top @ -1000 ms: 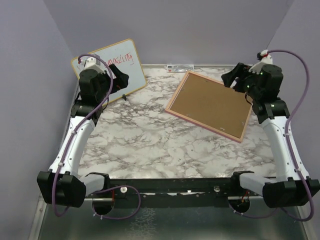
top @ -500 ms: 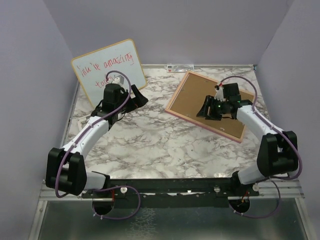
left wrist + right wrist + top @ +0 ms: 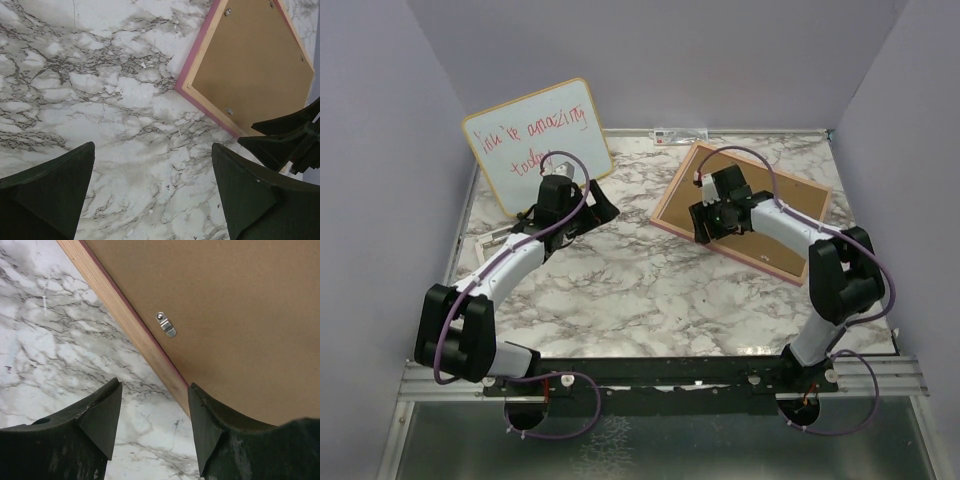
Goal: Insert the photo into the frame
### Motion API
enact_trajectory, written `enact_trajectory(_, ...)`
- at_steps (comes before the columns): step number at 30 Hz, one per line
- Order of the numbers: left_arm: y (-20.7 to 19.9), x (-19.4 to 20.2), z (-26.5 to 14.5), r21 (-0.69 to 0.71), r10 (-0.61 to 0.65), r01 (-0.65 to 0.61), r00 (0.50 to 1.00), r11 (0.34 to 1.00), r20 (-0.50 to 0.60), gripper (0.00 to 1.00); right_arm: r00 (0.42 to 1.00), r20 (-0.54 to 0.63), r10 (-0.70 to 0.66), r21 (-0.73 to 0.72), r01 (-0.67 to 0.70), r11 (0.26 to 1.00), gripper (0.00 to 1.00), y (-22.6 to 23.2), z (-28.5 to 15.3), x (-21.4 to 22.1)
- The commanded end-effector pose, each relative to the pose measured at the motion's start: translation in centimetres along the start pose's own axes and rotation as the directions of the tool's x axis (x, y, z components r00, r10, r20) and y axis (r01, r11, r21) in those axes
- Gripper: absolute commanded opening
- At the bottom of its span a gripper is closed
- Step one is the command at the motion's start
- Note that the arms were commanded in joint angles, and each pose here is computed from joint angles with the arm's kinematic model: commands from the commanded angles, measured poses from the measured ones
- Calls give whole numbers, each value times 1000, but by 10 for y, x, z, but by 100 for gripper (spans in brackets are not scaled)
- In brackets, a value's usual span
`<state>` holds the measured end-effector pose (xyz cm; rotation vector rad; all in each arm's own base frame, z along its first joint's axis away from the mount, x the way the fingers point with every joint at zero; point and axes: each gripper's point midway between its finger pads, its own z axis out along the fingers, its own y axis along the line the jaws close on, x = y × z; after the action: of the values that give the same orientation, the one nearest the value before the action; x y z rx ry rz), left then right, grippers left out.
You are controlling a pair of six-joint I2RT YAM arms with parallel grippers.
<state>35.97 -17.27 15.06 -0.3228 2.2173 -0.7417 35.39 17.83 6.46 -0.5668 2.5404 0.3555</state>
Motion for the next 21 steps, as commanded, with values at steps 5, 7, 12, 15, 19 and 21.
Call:
enact_trajectory(5, 6, -8, 12, -50, 5, -5, 1000, 999, 3, 99, 963, -70, -262, 34, 264, 964, 59, -16, 23, 11)
enact_trajectory(7, 6, -7, 14, -52, 4, -4, 1000, 999, -2, 99, 959, -83, -270, 12, 272, 962, 58, -14, 28, 14)
enact_trajectory(12, 6, -6, 22, -51, 1, -2, 1000, 999, -19, 99, 953, -119, -280, 37, 286, 958, 53, -15, 41, 11)
enact_trajectory(15, 5, -7, 24, -49, 2, -3, 1000, 999, -24, 99, 942, -138, -307, 44, 315, 948, 42, -13, 45, 13)
enact_trajectory(19, 4, -9, 25, -50, 7, -8, 1000, 999, -22, 99, 930, -141, -338, 65, 349, 935, 26, -11, 43, 12)
enact_trajectory(21, 4, -8, 26, -49, 8, -9, 1000, 999, -27, 99, 926, -132, -353, 76, 364, 928, 24, -11, 39, 8)
